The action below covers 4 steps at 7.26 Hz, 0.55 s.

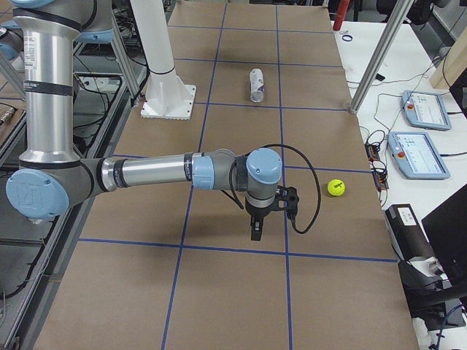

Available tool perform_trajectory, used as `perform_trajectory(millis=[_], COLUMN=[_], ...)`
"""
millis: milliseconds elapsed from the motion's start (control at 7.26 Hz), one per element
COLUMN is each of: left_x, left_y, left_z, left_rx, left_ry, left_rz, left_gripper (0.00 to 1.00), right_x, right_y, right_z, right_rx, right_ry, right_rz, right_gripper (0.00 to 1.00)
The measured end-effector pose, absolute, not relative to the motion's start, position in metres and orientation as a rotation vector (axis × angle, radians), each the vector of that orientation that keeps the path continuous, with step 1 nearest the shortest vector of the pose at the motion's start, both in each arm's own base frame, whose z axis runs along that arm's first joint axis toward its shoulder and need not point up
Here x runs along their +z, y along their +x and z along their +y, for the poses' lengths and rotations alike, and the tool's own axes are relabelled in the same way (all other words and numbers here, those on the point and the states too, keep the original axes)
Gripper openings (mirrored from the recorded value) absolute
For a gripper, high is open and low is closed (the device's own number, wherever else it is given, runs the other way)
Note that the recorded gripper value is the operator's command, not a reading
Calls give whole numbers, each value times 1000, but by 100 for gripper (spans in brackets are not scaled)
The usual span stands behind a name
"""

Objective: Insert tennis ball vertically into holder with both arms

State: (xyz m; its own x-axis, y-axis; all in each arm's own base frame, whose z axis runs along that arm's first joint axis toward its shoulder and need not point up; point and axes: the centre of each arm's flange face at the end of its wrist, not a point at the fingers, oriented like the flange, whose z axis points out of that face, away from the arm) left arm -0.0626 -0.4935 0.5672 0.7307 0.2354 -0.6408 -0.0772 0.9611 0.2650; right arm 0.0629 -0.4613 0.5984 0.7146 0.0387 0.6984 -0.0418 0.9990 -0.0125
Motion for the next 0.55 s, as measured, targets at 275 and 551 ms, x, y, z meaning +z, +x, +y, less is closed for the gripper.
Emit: perform_trajectory(millis=[275,551], left_x=[520,455], left_y=[-52,-8], left_z=[-509,-544], left_rx=[243,368], left_ry=[348,438], left_rz=[797,828], left_gripper=[100,99], right_x=[595,594], right_y=[63,63], right_z=[-462,-463], right_rx=[42,41], right_ry=[10,13], right_rz=[-774,-775], right_gripper=[99,99])
